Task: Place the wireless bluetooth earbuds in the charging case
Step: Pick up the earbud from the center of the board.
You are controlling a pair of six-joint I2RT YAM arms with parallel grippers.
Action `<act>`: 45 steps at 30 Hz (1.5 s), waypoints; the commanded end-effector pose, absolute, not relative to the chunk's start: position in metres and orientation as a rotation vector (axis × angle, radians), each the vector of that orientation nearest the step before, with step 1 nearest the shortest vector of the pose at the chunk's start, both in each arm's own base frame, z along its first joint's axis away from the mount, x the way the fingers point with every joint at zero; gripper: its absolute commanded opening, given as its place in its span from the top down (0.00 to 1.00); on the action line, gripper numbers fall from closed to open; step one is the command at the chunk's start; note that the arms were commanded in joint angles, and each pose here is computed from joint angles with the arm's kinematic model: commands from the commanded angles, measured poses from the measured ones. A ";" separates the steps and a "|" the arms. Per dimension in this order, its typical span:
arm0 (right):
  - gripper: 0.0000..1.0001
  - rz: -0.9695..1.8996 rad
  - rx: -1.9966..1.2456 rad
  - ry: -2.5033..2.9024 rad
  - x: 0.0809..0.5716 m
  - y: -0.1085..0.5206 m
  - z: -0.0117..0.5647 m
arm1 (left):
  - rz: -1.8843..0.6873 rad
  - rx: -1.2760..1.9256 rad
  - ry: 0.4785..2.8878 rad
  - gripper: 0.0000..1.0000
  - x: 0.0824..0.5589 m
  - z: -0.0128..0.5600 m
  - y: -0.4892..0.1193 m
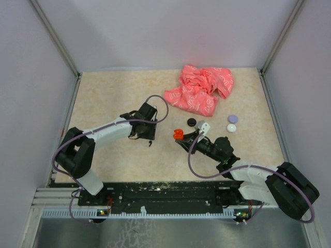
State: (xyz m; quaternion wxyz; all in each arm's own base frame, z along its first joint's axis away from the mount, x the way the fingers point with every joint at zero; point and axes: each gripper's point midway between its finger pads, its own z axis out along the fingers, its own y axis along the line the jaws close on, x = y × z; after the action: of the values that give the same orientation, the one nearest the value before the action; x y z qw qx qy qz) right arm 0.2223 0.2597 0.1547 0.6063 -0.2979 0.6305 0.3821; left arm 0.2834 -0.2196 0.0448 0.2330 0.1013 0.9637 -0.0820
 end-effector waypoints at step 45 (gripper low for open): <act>1.00 0.858 -0.709 1.361 0.221 0.265 0.176 | -0.102 0.344 2.634 0.83 0.285 0.047 -0.233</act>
State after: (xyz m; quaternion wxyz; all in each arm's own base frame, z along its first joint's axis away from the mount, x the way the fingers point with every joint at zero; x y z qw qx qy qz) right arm 0.2215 0.2610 0.1523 0.6093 -0.3071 0.6296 0.3715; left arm 0.2779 -0.2236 0.0214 0.1930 0.1223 0.9735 -0.0017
